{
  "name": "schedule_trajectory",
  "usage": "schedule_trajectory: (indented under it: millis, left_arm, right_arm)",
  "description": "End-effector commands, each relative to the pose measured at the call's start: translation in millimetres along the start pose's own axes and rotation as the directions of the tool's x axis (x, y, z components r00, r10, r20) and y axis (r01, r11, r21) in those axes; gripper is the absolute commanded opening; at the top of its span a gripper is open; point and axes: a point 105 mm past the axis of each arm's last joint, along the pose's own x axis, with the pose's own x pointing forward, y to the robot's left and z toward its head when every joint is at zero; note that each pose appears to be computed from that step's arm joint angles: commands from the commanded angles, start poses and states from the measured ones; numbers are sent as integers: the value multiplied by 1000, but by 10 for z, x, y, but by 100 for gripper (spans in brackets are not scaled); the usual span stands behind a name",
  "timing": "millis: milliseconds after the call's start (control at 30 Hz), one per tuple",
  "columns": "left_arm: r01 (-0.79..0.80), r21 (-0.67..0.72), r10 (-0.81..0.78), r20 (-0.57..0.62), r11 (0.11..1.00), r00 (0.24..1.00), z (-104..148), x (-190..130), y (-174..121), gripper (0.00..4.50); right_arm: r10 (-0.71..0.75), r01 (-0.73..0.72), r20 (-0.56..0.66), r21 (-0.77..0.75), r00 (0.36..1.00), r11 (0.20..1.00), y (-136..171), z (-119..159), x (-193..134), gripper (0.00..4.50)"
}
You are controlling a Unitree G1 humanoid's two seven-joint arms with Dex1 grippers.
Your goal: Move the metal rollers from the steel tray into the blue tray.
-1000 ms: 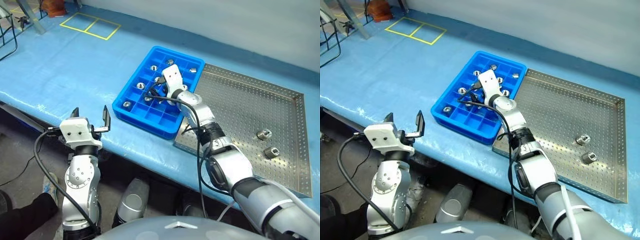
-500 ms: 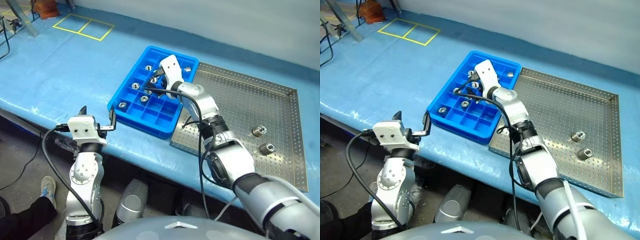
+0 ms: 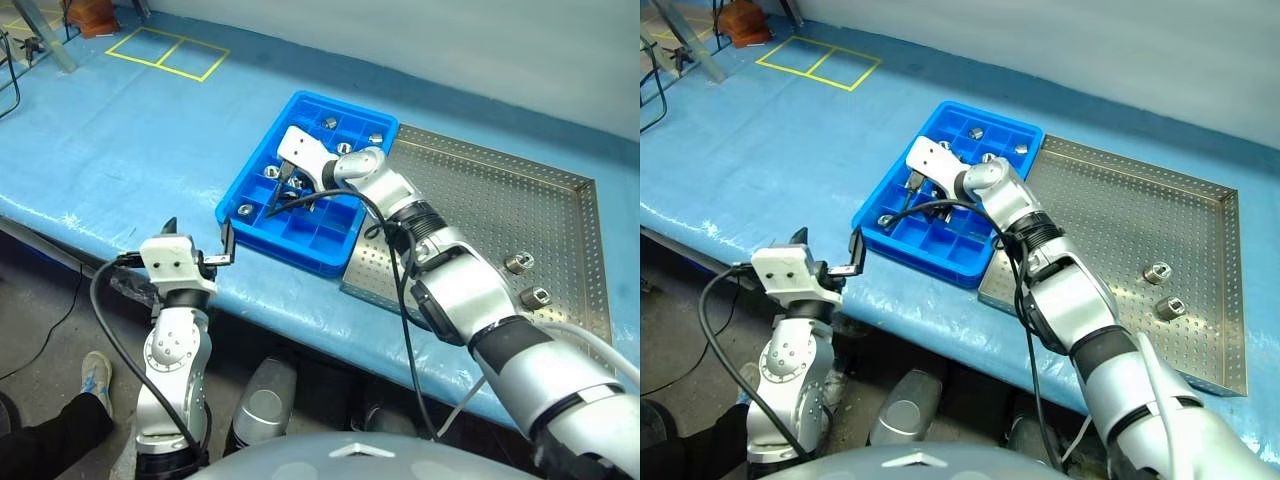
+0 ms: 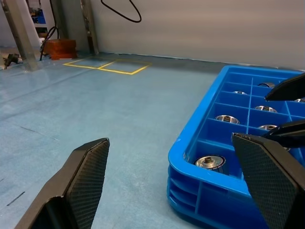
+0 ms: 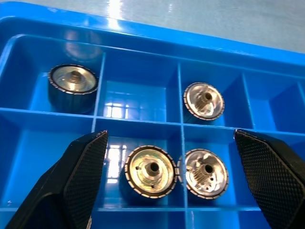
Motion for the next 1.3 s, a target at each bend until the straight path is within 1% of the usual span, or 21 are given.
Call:
schedule_trajectory:
  millis: [33,167,233,267,333,433,533,667,733,833,933,1033,1133,1300]
  left_arm:
    - [4,-1,-4,44,1000,999,91,-2,-26,450]
    - [8,-3,-8,44,1000,999,91,3,-41,450]
    - [12,-4,-12,43,1000,999,88,5,-54,450]
    - [13,-5,-13,43,1000,999,87,5,-59,450]
    - [14,-6,-13,42,1000,999,86,7,-65,450]
    - [14,-8,-13,41,1000,999,83,6,-66,450]
    - [13,-9,-12,40,1000,999,80,8,-67,450]
    - [13,-13,-13,39,1000,999,74,7,-74,450]
    - [14,-16,-14,39,1000,999,72,9,-79,450]
    - [19,-21,-18,37,1000,999,64,14,-97,450]
    - [27,-26,-26,32,999,999,50,18,-119,450]
    - [43,-22,-43,32,999,999,49,36,-146,450]
    - [41,-21,-41,38,999,998,62,42,-142,450]
    - [31,-13,-30,49,999,998,81,-15,-92,450]
  right_arm:
    - [-39,38,-2,-54,999,998,-90,111,-23,447]
    - [-49,46,-23,-81,999,996,-106,84,-18,447]
    - [-81,80,1,-173,997,982,-137,130,-27,447]
    - [-96,97,18,-259,995,961,-137,162,-32,447]
    - [-101,109,41,-369,994,923,-115,192,-34,447]
    - [-68,80,42,-536,997,840,-20,188,-24,447]
    - [-45,66,50,-606,998,793,18,213,-33,447]
    - [14,8,31,-608,999,794,51,301,-63,447]
    - [11,-25,-26,-624,1000,781,33,279,-59,447]
    - [42,-116,-131,-635,991,764,59,242,-41,447]
    - [149,-219,-167,-573,975,790,164,359,-30,447]
    - [183,-279,-221,-567,958,775,153,513,-56,447]
    - [257,-345,-237,-512,937,787,190,648,-103,447]
    - [282,-388,-276,-499,919,774,194,694,-142,447]
